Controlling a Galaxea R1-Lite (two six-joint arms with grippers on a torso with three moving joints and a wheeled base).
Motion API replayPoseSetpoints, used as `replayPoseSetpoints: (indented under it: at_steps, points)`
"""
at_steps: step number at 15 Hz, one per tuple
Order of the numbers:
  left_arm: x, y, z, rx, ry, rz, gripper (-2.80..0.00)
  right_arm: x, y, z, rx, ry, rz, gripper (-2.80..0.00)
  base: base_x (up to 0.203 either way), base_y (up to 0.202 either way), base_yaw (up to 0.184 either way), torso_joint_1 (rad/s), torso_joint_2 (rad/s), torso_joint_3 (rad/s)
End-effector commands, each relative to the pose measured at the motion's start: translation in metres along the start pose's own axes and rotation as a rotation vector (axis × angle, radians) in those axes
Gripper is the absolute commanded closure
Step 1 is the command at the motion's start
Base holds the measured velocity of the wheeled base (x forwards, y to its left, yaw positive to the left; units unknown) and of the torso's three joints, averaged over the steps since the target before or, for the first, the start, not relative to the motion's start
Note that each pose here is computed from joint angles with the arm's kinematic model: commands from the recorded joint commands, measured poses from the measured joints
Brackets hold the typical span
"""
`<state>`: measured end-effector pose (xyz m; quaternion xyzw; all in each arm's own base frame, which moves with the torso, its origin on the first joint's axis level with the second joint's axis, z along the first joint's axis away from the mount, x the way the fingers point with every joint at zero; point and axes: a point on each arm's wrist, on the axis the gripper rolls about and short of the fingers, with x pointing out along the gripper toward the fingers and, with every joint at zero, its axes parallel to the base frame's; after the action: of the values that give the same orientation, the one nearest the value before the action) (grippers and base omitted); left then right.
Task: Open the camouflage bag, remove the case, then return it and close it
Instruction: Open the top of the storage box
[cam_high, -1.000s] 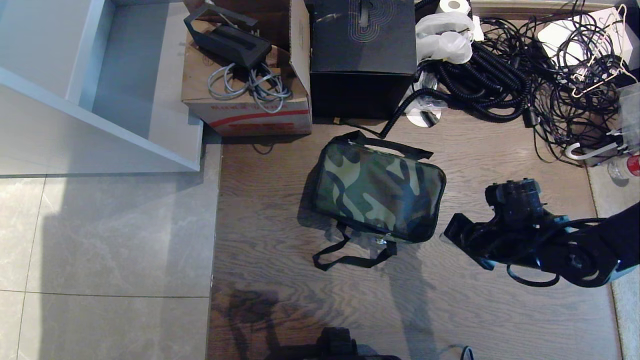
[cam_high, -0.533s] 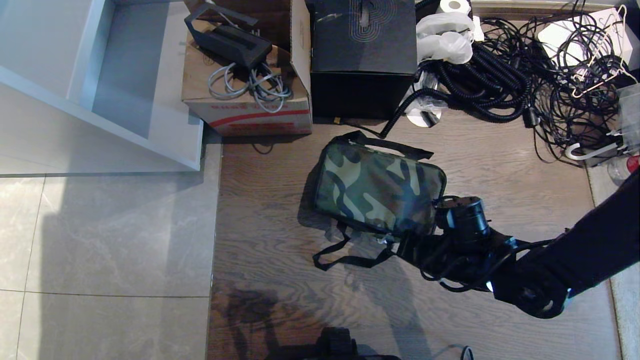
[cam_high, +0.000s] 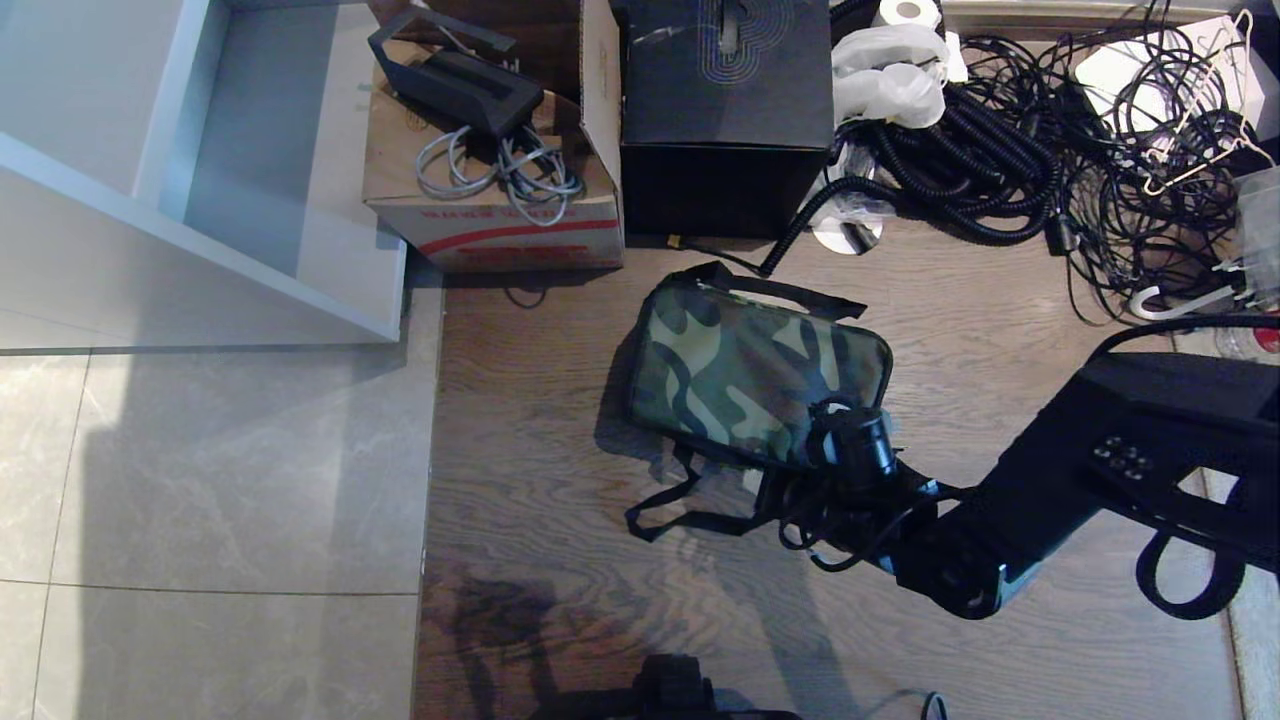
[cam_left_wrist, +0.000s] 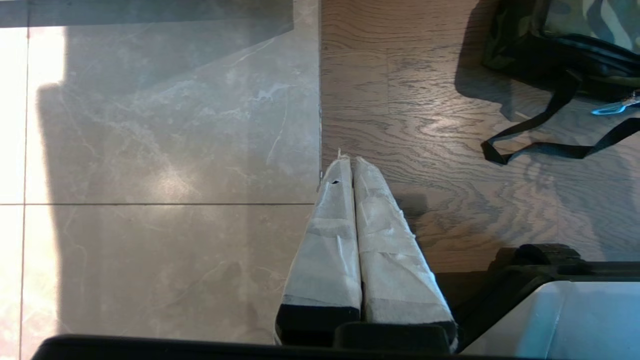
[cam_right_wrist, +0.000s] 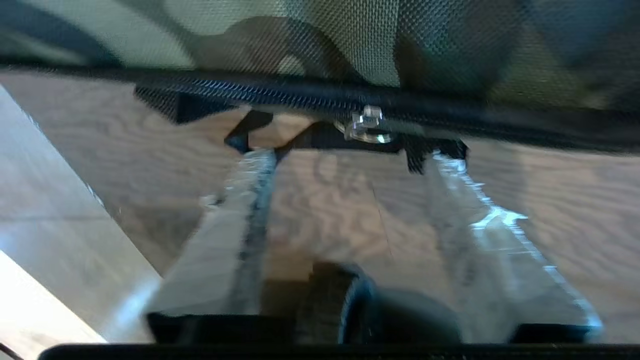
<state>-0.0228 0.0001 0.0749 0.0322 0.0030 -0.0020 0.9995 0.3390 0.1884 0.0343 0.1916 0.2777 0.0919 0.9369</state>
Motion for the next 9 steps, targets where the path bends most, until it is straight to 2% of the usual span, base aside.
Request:
replayPoseSetpoints:
  at_steps: [1, 3, 6, 8, 9]
  points:
    - [0.000, 0.000, 0.000, 0.000, 0.000, 0.001, 0.00, 0.013, -0.001, -0.007, 0.042, -0.029, 0.021, -2.80, 0.000, 0.000, 0.000, 0.000, 0.00, 0.000]
    - [0.000, 0.000, 0.000, 0.000, 0.000, 0.001, 0.00, 0.020, 0.000, -0.008, 0.096, -0.062, 0.053, -2.80, 0.000, 0.000, 0.000, 0.000, 0.00, 0.000]
    - [0.000, 0.000, 0.000, 0.000, 0.000, 0.001, 0.00, 0.029, 0.001, -0.009, 0.107, -0.136, 0.079, -2.80, 0.000, 0.000, 0.000, 0.000, 0.00, 0.000]
    - [0.000, 0.000, 0.000, 0.000, 0.000, 0.001, 0.00, 0.031, -0.001, -0.012, 0.113, -0.163, 0.050, -2.80, 0.000, 0.000, 0.000, 0.000, 0.00, 0.000]
    - [0.000, 0.000, 0.000, 0.001, 0.000, 0.001, 0.00, 0.031, -0.002, -0.012, 0.115, -0.170, 0.036, 0.00, 0.000, 0.000, 0.000, 0.000, 0.00, 0.000]
